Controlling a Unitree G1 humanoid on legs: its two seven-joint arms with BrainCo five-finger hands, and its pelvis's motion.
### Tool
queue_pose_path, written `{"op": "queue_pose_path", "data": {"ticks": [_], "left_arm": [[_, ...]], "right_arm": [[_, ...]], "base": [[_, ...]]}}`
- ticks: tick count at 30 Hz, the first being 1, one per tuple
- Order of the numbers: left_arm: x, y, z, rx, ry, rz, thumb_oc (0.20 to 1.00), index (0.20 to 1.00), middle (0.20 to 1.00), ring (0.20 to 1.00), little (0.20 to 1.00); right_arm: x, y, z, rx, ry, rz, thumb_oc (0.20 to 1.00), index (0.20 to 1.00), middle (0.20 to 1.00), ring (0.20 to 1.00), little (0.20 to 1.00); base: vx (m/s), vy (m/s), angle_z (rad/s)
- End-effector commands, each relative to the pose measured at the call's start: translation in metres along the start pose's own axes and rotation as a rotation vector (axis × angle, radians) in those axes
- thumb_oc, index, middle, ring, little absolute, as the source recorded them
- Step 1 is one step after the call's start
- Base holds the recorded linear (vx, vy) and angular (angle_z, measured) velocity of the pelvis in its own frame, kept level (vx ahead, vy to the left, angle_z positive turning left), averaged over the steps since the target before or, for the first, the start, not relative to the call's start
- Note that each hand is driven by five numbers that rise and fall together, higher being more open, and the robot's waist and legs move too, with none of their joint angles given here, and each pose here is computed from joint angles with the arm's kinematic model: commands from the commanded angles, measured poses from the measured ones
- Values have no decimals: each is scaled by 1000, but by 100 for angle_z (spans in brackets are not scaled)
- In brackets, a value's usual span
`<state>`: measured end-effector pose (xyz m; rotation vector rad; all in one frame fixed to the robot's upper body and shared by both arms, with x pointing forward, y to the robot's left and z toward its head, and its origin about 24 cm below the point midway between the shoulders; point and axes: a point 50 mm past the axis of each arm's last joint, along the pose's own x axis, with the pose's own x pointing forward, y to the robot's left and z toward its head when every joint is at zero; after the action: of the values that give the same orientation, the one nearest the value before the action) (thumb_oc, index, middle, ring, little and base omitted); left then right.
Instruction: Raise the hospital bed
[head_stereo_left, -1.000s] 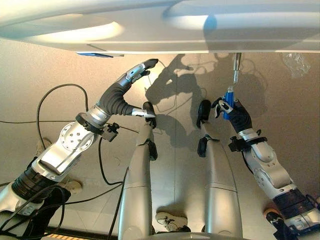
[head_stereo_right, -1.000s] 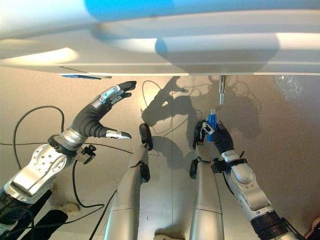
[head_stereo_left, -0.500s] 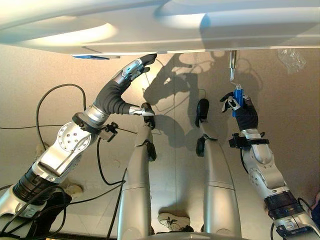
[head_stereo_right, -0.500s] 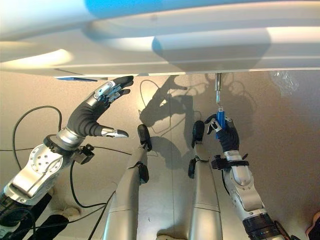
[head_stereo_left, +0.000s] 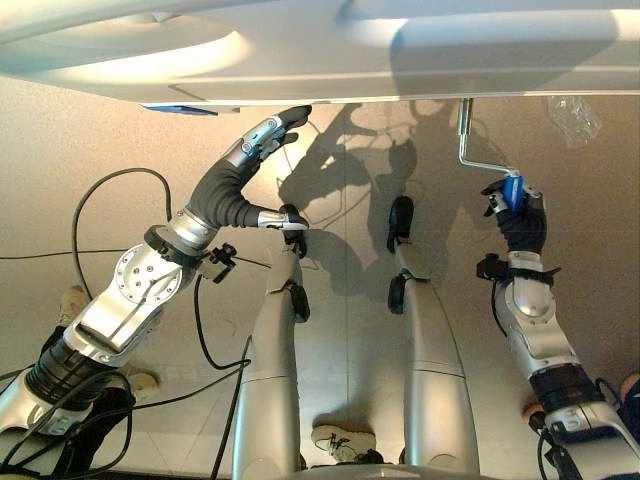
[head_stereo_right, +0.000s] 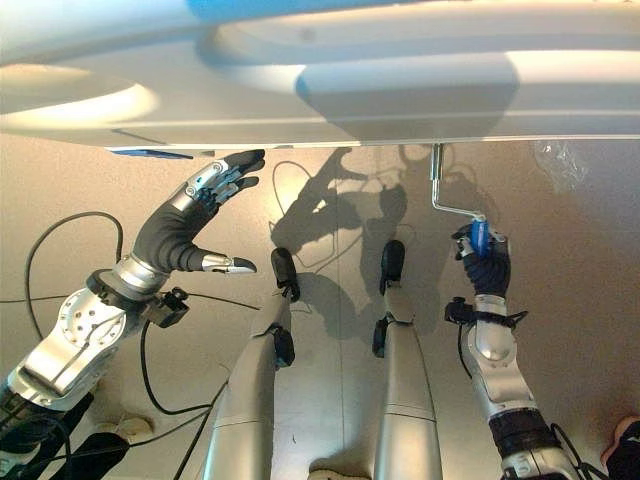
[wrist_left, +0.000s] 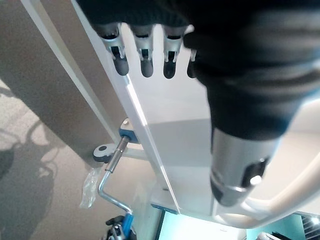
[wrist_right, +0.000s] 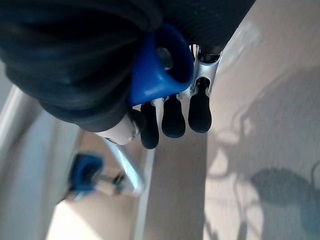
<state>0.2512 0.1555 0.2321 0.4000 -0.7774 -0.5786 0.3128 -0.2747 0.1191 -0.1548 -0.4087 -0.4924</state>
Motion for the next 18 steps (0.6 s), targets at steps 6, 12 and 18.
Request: {"op": "queue_pose_path", "data": {"ticks": [6, 12, 18], "left_arm": [[10, -23, 26, -36, -144, -109, 1000, 1000, 1000, 1000, 1000], [17, -30, 25, -71, -146, -158, 1000, 1000, 1000, 1000, 1000], [23, -32, 25, -97, -152, -192, 1000, 1000, 1000, 1000, 1000]], "right_arm": [[62, -102, 23, -150, 68, -442, 200, 200, 200, 200, 200], [74, -106, 0, -325, 327, -298, 200, 200, 200, 200, 200], [76, -68, -16, -536, 480, 14, 200, 200, 200, 200, 200]], "base": [[0, 0, 0], [0, -1, 1], [0, 0, 0]]}}
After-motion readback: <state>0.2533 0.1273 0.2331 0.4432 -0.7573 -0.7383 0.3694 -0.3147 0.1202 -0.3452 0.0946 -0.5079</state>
